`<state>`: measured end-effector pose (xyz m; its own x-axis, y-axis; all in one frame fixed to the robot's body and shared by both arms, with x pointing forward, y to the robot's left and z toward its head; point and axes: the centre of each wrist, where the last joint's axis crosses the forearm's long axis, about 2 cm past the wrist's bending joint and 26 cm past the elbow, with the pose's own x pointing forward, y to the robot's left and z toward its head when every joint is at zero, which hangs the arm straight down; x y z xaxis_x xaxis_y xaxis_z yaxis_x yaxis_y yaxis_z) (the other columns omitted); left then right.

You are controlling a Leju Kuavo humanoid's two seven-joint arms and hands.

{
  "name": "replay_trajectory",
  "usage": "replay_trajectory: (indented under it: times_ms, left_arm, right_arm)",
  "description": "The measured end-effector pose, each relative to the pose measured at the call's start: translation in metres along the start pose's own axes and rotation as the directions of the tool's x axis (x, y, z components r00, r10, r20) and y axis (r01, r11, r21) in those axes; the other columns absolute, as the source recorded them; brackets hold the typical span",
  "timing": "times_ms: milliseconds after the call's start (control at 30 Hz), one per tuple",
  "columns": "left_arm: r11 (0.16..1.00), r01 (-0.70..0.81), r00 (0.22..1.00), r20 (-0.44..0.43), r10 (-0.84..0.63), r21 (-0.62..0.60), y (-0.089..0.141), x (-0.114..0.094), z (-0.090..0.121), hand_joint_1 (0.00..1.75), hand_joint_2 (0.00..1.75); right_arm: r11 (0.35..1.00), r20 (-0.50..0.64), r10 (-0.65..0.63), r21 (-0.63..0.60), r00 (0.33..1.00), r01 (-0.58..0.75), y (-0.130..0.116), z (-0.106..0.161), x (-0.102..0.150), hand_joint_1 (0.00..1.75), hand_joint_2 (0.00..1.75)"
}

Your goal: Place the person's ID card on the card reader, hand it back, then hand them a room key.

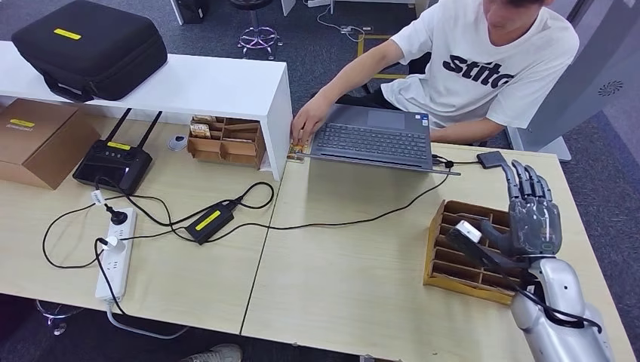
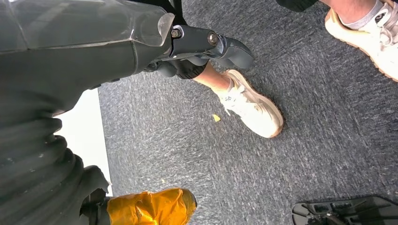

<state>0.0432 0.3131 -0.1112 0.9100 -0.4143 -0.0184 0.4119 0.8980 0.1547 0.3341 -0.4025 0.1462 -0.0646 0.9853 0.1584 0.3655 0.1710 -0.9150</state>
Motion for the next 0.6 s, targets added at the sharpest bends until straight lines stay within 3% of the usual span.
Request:
replay_trajectory:
  times_ms: [600]
  left_arm:
    - [1.0,0.01,1.0,-0.001,-0.01,0.0,0.0,0.0,0.0,0.0,1.75]
  right_arm:
    - [0.998,-0.057,-0.003,0.059,0.998,0.007,0.016,0.001,-0.012,0.0,1.75]
